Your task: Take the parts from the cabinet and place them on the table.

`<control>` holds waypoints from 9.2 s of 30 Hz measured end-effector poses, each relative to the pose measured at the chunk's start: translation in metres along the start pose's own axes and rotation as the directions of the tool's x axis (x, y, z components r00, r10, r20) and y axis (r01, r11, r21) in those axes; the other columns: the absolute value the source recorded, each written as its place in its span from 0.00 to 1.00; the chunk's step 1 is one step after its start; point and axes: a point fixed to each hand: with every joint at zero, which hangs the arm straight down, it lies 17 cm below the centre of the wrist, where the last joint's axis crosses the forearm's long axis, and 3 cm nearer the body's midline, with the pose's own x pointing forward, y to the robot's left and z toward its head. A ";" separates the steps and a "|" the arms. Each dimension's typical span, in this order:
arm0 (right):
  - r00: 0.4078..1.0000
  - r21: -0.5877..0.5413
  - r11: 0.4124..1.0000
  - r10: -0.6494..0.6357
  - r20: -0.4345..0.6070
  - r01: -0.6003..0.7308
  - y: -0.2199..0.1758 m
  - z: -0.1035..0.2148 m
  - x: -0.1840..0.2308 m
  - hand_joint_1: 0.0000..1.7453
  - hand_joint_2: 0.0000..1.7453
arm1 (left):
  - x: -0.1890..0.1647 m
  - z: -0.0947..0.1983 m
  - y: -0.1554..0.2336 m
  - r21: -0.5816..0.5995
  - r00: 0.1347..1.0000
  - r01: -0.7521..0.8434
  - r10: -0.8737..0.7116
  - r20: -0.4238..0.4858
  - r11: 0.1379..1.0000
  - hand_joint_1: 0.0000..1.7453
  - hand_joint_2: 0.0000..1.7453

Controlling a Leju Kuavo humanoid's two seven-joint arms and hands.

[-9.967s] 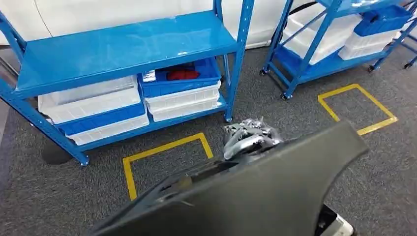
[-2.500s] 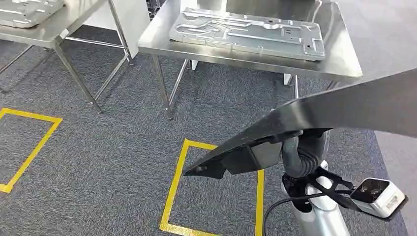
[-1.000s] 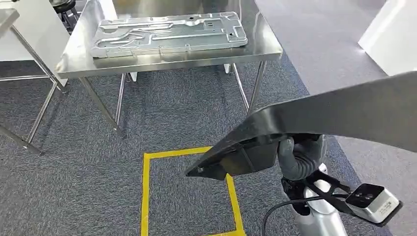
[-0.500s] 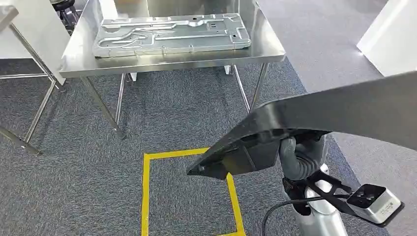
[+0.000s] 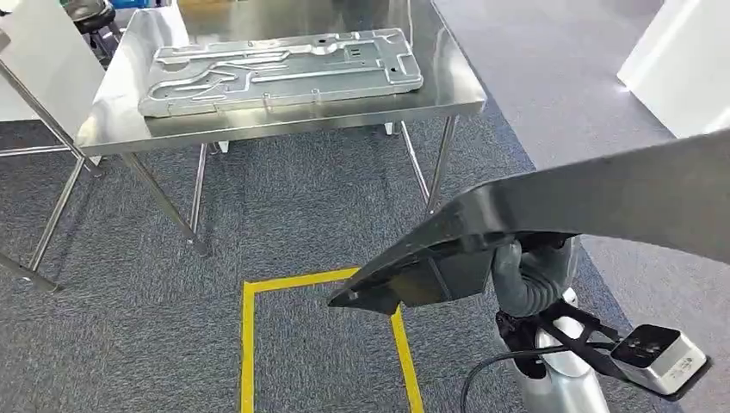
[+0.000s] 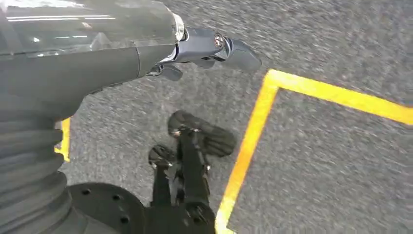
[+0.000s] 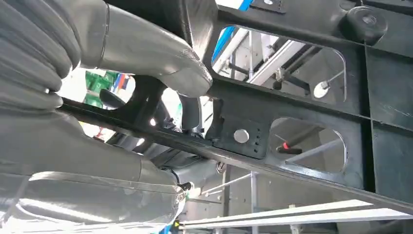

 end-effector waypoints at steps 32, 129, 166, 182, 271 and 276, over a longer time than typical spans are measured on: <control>1.000 -0.006 1.000 0.023 0.003 -0.023 -0.001 0.000 0.003 1.00 1.00 | -0.002 0.001 0.003 0.001 1.000 0.003 -0.003 0.003 1.000 0.00 1.00; -0.363 0.862 -0.366 0.902 0.235 -0.350 -0.163 0.031 -0.357 1.00 1.00 | 0.041 0.007 -0.063 -0.174 0.990 0.016 0.009 0.143 0.985 0.00 1.00; -0.014 0.718 -0.506 0.822 0.569 -0.477 0.018 0.082 -0.379 0.00 0.00 | 0.034 0.002 -0.038 -0.030 0.967 0.191 -0.182 0.176 0.981 0.00 0.00; -0.004 0.764 -0.444 0.866 0.501 -0.469 0.017 0.090 -0.379 0.00 0.00 | 0.024 0.003 -0.040 -0.034 0.965 0.225 -0.218 0.149 0.974 0.00 0.00; -0.873 -0.063 0.938 -0.340 -0.349 -0.341 0.091 0.751 0.032 0.00 0.00 | -0.051 0.039 -0.112 -0.361 0.970 0.227 -0.245 -0.003 0.905 0.00 0.00; -0.866 -0.075 0.938 -0.342 -0.366 -0.339 0.098 0.748 0.025 0.00 0.00 | -0.049 0.037 -0.106 -0.362 0.965 0.248 -0.264 0.007 0.898 0.00 0.00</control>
